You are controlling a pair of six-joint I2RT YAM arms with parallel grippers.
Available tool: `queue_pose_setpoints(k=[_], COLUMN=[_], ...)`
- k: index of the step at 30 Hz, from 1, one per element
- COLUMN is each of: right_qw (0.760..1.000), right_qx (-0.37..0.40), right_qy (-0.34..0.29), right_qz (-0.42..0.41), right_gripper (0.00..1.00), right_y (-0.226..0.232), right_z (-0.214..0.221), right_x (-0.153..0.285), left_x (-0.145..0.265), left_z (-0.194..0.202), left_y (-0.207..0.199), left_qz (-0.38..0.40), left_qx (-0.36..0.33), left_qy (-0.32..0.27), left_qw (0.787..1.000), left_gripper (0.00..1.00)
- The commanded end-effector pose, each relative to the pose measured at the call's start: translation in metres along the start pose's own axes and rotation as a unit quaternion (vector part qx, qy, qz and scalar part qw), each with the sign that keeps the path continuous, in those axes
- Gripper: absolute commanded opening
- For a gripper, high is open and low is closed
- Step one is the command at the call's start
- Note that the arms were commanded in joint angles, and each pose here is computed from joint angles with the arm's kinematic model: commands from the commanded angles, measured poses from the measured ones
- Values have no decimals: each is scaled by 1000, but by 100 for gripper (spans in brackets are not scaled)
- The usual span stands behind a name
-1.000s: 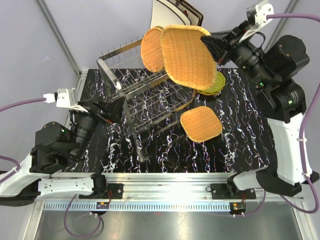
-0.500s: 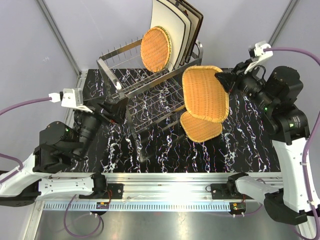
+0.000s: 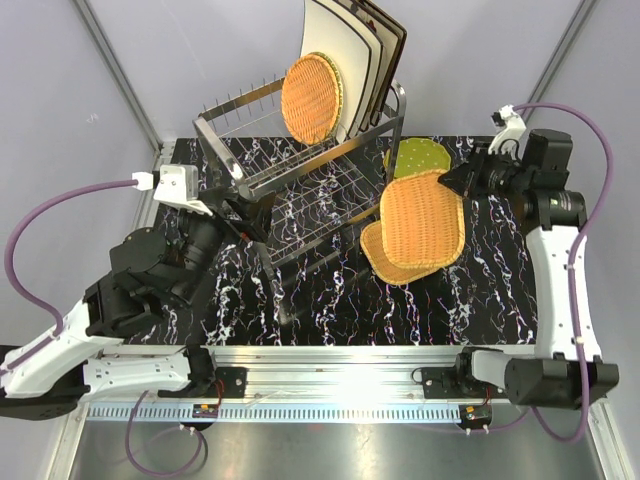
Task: Unload the plates from the dish rack
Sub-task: Place the plate on the table
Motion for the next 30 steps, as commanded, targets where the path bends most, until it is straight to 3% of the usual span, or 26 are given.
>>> queue_pose_setpoints(k=[1,9,30], right_qw=[995,986,968], right_qx=[11,4,-37], right_qy=[44,116,191], right_qz=[-84,-122,-162], right_gripper=[0,0,0], right_y=[6,-37,-115], right_z=[9,28,60], right_x=[-10,-52,-141], left_x=[-1,-15,-55], left_z=[-17,-15,-19], left_y=[-3,-7,-13], left_qz=[16,26,43], left_qx=[31,39,38], left_qy=[-17,-8,10], left_qw=[999,999,998], left_gripper=[99,99,99])
Point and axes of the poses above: each gripper's point midway between its finger pads, its own x axis back along the fingers, its own y axis along the line the jaws close on, z = x × y, the point moved 3 cm from there along x, back along the fingers, and after that the axes turned 8 degrees about -x, right-handed, at the moved point
